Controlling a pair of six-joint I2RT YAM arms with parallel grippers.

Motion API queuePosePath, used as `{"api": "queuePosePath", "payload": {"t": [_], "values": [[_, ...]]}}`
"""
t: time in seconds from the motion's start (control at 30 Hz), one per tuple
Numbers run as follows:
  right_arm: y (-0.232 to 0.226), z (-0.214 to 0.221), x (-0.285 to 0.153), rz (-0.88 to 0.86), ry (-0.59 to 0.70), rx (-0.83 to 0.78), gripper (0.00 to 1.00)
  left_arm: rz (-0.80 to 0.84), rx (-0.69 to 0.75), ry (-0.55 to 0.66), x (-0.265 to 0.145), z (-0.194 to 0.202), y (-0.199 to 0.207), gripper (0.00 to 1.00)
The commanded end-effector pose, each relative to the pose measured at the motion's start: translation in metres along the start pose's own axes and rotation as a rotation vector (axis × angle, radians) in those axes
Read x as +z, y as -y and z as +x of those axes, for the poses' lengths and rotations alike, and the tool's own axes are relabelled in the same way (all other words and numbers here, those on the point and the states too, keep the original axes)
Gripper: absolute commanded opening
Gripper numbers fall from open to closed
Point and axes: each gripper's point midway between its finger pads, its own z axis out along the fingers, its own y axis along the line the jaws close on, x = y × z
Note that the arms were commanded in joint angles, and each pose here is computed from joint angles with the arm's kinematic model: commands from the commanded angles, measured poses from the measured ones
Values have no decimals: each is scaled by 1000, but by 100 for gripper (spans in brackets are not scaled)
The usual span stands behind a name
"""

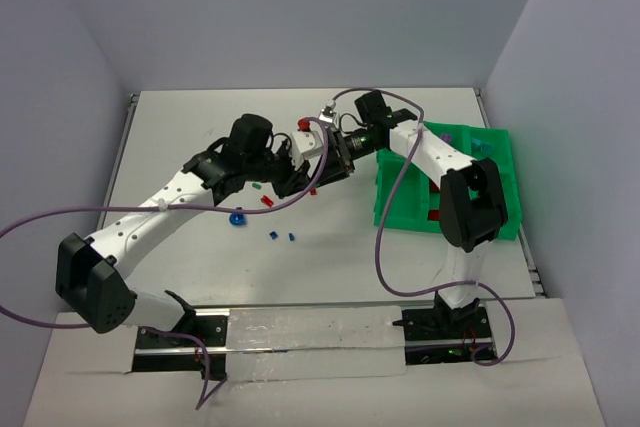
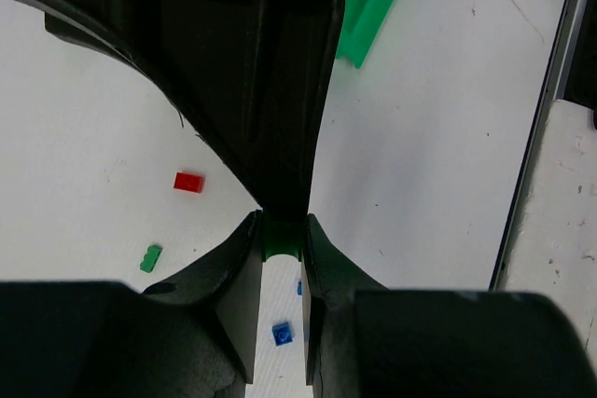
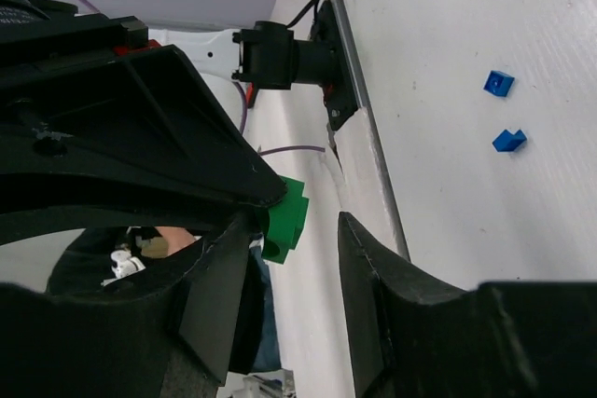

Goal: Sort the legos into containers by color

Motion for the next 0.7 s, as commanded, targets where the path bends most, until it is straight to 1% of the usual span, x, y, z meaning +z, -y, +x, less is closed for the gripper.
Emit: {"api": "queuePosePath", "payload": {"t": [0.0,0.1,0.17,0.2,0.27,0.3,0.33,0.37,0.43,0.47,0.5,0.67], "values": [[-13,-5,3,-47,-16,-40,43,4,30,63,-9,-28,3,7],[-13,-3,4,-57,-22,-35,32,-1,32,61,-9,-28,2,6],[-13,-1,4,-66,-26,-34,19,-12,32,59,-9,-27,0,6],[-14,-1,4,-70,-27,-33,15,-17,31,56,-8,-26,-1,7],[-16,0,3,-82,-30,-32,1,-40,31,48,-7,-23,-5,8],[-18,1,3,-86,-31,-34,0,-51,30,43,-7,-22,-7,9],[-19,2,2,-88,-30,-37,0,-65,25,33,-6,-18,-10,18],[-20,3,1,-83,-30,-42,0,-83,13,16,-6,-14,-13,38],[-22,4,-2,-78,-25,-55,0,-101,11,-13,-4,-4,-16,70],[-21,4,-10,-55,-3,-65,0,-104,-1,-25,-7,4,-20,91],[-15,4,-16,-27,16,-70,0,-106,-15,-27,-9,9,-23,99],[23,12,-75,246,97,-107,0,-149,-126,23,-31,14,-45,99]]}}
